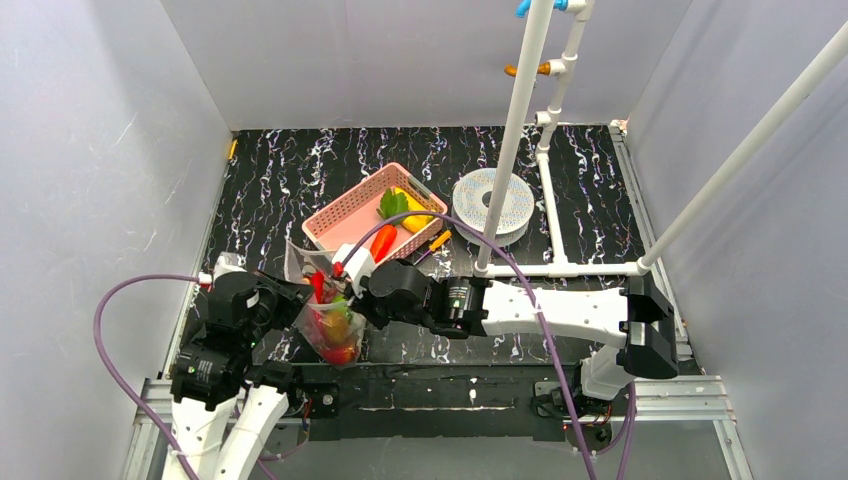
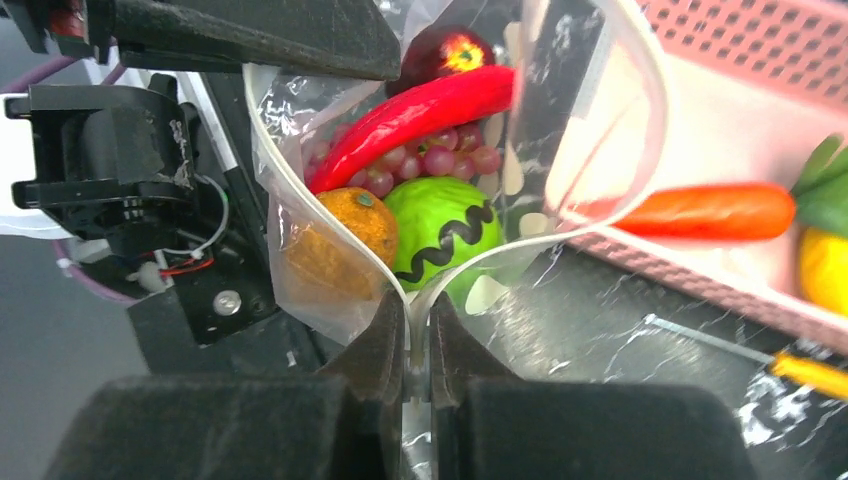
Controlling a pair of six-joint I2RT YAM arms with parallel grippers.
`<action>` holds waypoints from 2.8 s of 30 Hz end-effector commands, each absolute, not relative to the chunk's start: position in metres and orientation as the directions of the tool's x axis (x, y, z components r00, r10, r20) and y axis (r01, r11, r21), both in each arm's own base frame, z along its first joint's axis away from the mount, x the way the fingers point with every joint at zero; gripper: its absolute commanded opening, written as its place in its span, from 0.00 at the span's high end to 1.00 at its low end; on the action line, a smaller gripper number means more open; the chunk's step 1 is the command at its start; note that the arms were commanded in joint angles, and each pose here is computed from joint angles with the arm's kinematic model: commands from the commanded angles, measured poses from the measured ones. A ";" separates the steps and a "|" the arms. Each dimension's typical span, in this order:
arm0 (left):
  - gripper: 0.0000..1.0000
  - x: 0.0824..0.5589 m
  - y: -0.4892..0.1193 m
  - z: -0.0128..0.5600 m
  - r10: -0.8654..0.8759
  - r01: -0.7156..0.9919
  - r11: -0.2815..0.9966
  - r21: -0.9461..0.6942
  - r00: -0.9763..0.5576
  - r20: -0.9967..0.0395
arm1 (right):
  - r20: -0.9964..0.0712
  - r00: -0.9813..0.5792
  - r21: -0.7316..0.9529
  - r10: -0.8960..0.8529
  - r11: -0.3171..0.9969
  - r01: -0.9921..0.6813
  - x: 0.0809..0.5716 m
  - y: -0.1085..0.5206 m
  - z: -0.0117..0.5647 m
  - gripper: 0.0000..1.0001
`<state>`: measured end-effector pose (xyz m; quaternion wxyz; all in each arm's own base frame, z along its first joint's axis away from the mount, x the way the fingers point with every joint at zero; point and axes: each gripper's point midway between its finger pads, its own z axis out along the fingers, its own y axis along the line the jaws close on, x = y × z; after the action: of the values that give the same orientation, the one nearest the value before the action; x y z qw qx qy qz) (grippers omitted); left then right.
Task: Place the food in the zip-top bag and seal the zipper
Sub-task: Zip the zipper food storage bag at the center of the board.
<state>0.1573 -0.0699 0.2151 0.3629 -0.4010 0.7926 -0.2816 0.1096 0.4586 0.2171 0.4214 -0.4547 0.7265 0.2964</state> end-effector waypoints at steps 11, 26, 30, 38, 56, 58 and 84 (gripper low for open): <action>0.21 0.154 -0.070 0.306 -0.320 0.169 0.896 -0.411 -0.398 -0.860 | -0.843 0.243 -0.252 -0.480 -0.048 -0.967 0.136 0.423 0.238 0.99; 0.25 0.173 -0.177 0.307 0.077 0.871 0.489 -0.051 -0.102 -0.992 | -0.840 0.393 -0.369 -0.375 -0.136 -0.919 0.148 0.395 0.266 0.99; 0.29 0.165 -0.196 0.285 0.104 0.928 0.359 -0.105 -0.151 -0.983 | -0.850 0.370 -0.351 -0.376 -0.119 -0.929 0.154 0.389 0.268 0.99; 0.26 0.173 -0.213 0.249 0.176 0.936 0.343 -0.077 -0.145 -0.974 | -0.859 0.326 -0.303 -0.395 -0.122 -0.945 0.155 0.381 0.258 0.99; 1.00 0.192 -0.191 0.225 0.218 0.854 0.520 0.006 -0.126 -0.968 | -0.953 0.126 -0.179 -0.277 0.174 -0.968 0.175 0.376 0.275 0.36; 1.00 0.193 -0.189 0.226 0.218 0.846 0.534 0.000 -0.137 -0.966 | -0.977 0.074 -0.124 -0.201 0.247 -0.961 0.181 0.373 0.284 0.28; 1.00 0.161 -0.197 0.241 0.097 0.852 0.483 -0.202 -0.281 -0.955 | -0.996 -0.070 0.072 0.050 0.040 -0.997 0.171 0.381 0.275 0.24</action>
<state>0.1642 -0.1950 0.2335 0.4966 0.3354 0.7101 -0.3697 0.1657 0.3750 0.2390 0.4863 -0.4709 0.5573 0.4808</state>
